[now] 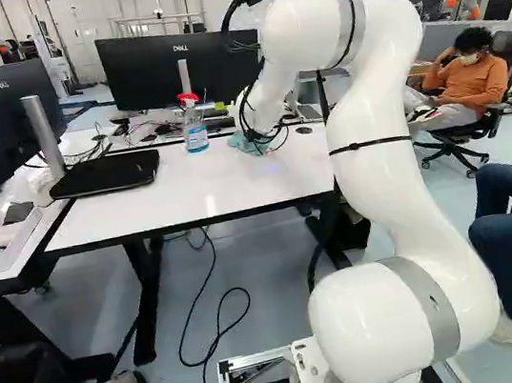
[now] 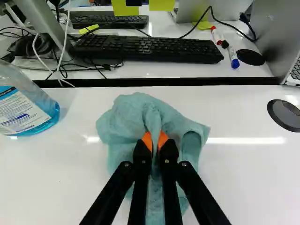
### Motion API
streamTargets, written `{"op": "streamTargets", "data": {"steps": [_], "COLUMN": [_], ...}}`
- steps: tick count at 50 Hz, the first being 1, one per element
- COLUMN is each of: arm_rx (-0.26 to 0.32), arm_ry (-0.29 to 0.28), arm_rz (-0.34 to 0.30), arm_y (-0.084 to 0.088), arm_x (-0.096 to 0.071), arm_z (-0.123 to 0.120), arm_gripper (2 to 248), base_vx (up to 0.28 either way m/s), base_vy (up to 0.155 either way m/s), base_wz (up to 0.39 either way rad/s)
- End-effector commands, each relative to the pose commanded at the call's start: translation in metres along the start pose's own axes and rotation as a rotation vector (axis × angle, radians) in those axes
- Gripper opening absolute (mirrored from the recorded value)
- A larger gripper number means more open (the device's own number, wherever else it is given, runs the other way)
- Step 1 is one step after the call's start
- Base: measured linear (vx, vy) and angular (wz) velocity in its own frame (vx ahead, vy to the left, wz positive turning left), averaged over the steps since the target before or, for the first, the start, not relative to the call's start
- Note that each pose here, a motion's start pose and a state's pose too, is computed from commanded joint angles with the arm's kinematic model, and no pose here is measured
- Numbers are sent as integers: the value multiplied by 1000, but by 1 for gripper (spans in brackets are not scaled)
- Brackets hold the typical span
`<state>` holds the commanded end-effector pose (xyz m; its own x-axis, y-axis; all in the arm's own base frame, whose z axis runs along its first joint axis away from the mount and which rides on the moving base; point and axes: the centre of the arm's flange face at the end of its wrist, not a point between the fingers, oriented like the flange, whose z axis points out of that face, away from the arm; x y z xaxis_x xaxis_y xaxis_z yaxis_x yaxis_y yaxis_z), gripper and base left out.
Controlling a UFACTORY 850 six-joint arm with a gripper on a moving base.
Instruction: Clean the table with the green towel
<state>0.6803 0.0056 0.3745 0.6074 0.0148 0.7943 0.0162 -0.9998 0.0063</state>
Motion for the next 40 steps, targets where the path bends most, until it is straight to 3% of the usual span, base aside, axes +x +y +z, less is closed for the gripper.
{"op": "streamTargets", "data": {"steps": [20, 40], "arm_rx": [-33, -19], "arm_ry": [-16, -38], "arm_rz": [25, 15], "arm_y": [27, 15], "arm_x": [-9, -24], "arm_z": [-16, -41], "arm_gripper": [34, 34], "base_vx": [0, 0], "base_vy": [0, 0], "base_wz": [0, 0]}}
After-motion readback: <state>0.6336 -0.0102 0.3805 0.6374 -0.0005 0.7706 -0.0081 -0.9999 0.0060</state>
